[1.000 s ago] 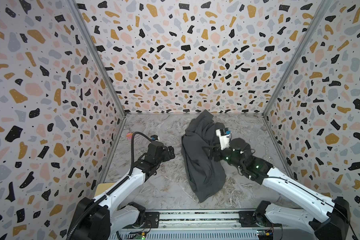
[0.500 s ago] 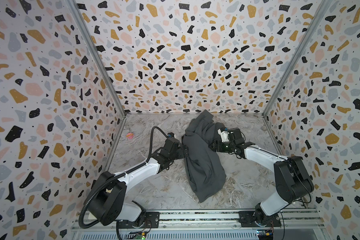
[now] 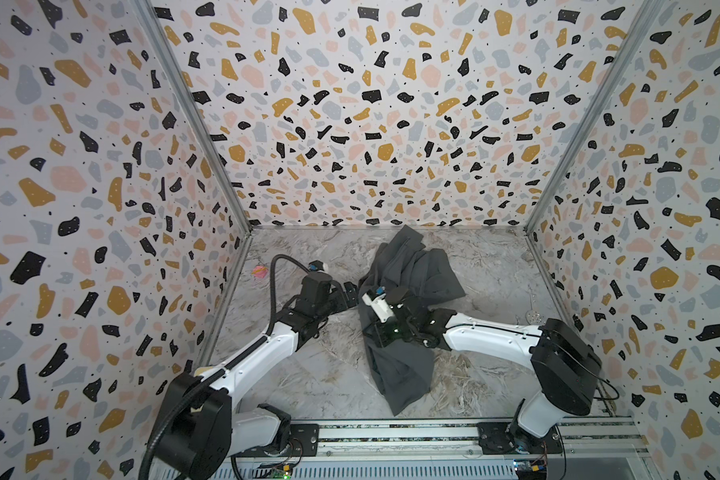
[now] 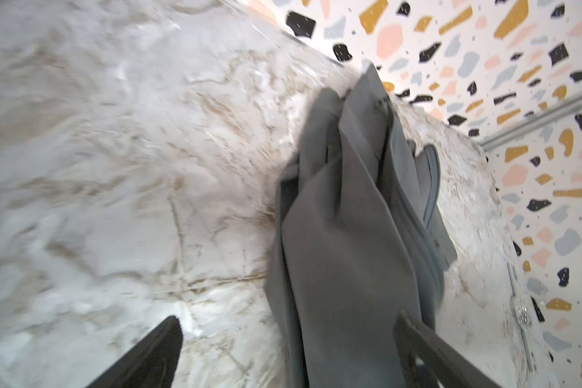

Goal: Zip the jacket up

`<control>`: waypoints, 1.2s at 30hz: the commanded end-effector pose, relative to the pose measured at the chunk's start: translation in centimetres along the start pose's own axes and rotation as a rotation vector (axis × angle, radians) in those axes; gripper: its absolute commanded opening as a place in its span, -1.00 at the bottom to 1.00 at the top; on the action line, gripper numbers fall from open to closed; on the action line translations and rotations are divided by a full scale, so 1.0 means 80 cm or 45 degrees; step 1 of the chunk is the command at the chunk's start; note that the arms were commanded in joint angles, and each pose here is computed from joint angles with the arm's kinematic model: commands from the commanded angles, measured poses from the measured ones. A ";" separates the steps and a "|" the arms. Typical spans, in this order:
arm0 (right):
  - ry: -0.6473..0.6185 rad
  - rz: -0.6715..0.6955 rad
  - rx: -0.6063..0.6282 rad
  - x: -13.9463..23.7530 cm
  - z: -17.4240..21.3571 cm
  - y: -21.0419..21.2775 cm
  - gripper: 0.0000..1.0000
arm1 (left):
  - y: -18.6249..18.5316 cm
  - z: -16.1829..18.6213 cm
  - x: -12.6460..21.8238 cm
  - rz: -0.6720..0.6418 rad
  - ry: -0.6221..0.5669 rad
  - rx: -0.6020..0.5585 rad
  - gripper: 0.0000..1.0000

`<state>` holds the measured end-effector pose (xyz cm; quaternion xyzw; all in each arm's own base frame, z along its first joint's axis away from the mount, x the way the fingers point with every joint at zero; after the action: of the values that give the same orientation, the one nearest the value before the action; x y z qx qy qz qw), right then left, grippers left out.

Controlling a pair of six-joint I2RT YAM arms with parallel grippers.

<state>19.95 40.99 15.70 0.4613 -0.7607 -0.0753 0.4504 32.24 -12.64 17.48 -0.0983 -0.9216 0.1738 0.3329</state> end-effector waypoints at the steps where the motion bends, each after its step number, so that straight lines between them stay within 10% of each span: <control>1: 0.065 0.060 0.095 -0.021 0.024 0.041 -0.02 | 0.009 -0.002 0.018 0.011 -0.005 -0.038 0.99; 10: -0.157 -0.042 0.131 0.100 -0.031 0.071 0.51 | 0.012 0.023 0.033 0.037 0.108 -0.187 0.99; 17: -0.377 0.169 -0.299 0.177 -0.068 -0.106 0.61 | 0.009 0.041 0.036 0.067 0.226 -0.232 0.99; 28: -0.241 0.143 -0.644 0.089 -0.038 -0.234 0.61 | -0.021 0.088 0.054 0.122 0.335 -0.280 0.97; 33: -0.217 -0.007 -0.666 0.036 -0.044 -0.252 0.39 | -0.011 0.113 0.024 0.101 0.400 -0.250 0.55; 36: -0.243 -0.067 -0.641 0.023 -0.065 -0.261 -0.21 | -0.020 0.118 -0.004 0.145 0.428 -0.237 0.08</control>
<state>34.66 27.69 6.61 0.2925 -0.7502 -0.2951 0.5143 24.95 -15.18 11.59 -0.1883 -0.8576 0.0716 0.4732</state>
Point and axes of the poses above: each gripper's point midway between its finger pads, its own x axis back along the fingers, its own y axis along the line the jaws close on, z = x × y, the point moved 3 cm from there along x, back along the fingers, and after that the axes turned 7 degrees about -x, right-handed, at the moved point
